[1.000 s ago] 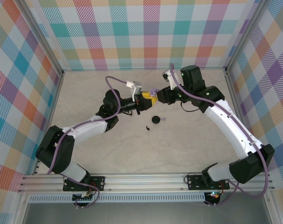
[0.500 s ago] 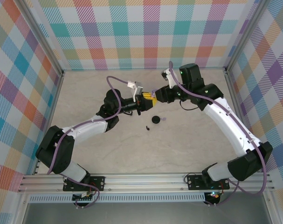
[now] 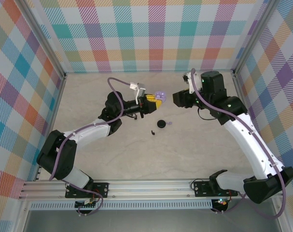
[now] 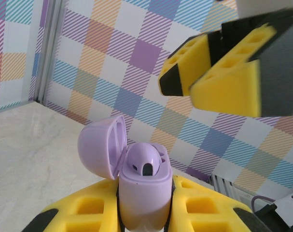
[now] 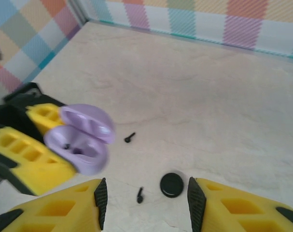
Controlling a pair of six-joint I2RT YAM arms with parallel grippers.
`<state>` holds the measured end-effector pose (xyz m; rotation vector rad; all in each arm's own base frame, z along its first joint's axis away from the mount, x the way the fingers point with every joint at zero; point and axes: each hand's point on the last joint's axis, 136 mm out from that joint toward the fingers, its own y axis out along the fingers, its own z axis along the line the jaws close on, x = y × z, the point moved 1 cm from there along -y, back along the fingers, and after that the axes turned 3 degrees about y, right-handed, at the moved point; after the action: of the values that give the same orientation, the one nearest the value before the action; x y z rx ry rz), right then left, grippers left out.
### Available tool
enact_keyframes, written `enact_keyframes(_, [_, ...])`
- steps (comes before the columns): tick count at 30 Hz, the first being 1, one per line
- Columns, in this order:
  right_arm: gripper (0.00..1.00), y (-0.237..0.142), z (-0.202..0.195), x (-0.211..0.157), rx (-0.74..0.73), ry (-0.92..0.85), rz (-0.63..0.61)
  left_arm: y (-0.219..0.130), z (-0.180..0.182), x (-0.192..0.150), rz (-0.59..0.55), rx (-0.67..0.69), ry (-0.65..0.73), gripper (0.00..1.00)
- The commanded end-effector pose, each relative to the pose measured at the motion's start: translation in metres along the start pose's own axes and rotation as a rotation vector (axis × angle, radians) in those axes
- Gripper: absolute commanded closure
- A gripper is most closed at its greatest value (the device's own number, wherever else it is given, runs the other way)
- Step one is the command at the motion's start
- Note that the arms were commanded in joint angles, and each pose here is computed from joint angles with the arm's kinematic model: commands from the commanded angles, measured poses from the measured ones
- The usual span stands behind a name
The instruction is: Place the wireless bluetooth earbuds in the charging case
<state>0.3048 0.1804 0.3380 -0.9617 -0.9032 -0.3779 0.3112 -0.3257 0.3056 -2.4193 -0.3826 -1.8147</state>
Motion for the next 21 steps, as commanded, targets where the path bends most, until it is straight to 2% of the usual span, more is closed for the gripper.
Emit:
enact_keyframes(1, [0.5, 0.013, -0.026, -0.028, -0.068, 0.081, 0.101, -0.01, -0.017, 0.019, -0.034, -0.069, 0.045, 1.0])
enact_keyframes(11, [0.49, 0.071, -0.044, -0.109, 0.004, 0.168, 0.413, -0.023, -0.031, 0.022, 0.029, -0.088, 0.062, 1.0])
enact_keyframes(18, [0.53, 0.107, -0.051, -0.141, 0.043, 0.201, 0.556, -0.028, -0.036, 0.027, 0.031, -0.069, 0.076, 1.0])
enact_keyframes(21, [0.57, 0.121, -0.055, -0.154, 0.041, 0.25, 0.612, -0.03, -0.037, 0.027, 0.034, -0.056, 0.081, 1.0])
